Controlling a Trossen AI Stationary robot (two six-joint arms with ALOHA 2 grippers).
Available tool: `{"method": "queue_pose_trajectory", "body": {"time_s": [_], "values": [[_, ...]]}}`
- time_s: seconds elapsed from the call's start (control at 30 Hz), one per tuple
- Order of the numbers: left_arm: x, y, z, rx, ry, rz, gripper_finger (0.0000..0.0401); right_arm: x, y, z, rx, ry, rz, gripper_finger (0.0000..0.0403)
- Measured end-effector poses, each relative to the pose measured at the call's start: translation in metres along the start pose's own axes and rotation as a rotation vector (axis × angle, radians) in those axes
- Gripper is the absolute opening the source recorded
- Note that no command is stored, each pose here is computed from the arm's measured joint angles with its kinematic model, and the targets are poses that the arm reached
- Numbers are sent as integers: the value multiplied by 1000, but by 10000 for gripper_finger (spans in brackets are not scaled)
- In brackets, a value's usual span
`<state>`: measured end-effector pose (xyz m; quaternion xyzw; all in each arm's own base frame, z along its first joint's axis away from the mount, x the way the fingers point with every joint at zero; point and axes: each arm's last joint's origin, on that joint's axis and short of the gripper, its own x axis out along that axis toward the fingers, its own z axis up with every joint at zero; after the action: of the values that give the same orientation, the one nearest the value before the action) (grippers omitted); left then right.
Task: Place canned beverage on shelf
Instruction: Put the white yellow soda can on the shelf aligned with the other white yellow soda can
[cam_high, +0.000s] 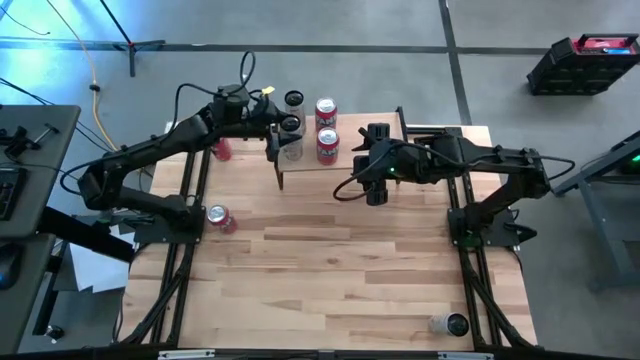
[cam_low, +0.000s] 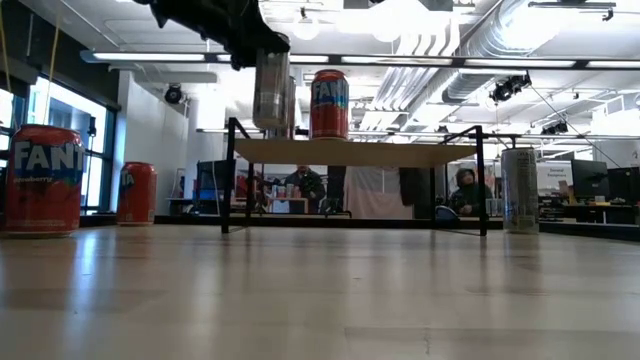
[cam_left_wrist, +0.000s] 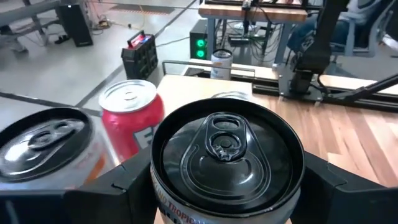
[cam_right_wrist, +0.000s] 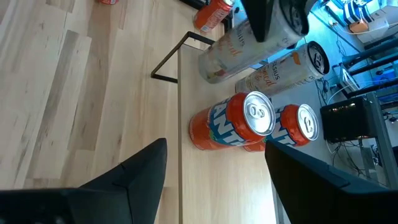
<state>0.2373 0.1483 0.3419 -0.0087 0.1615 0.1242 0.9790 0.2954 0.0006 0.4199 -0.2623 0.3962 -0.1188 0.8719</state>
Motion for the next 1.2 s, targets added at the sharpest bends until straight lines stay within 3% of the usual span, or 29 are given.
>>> {"method": "queue_pose_trajectory", "body": {"time_s": [0.33,0.83,1.0,1.2], "values": [[24,6,-13,-16,50,-8,246,0,0,0,7,0,0,256],[18,12,-11,-14,41,8,246,0,0,0,17,4,2,256],[15,14,-11,-12,15,-110,246,0,1,-2,25,24,10,256],[19,16,-24,-13,-19,-82,246,0,1,-3,25,25,10,256]]}}
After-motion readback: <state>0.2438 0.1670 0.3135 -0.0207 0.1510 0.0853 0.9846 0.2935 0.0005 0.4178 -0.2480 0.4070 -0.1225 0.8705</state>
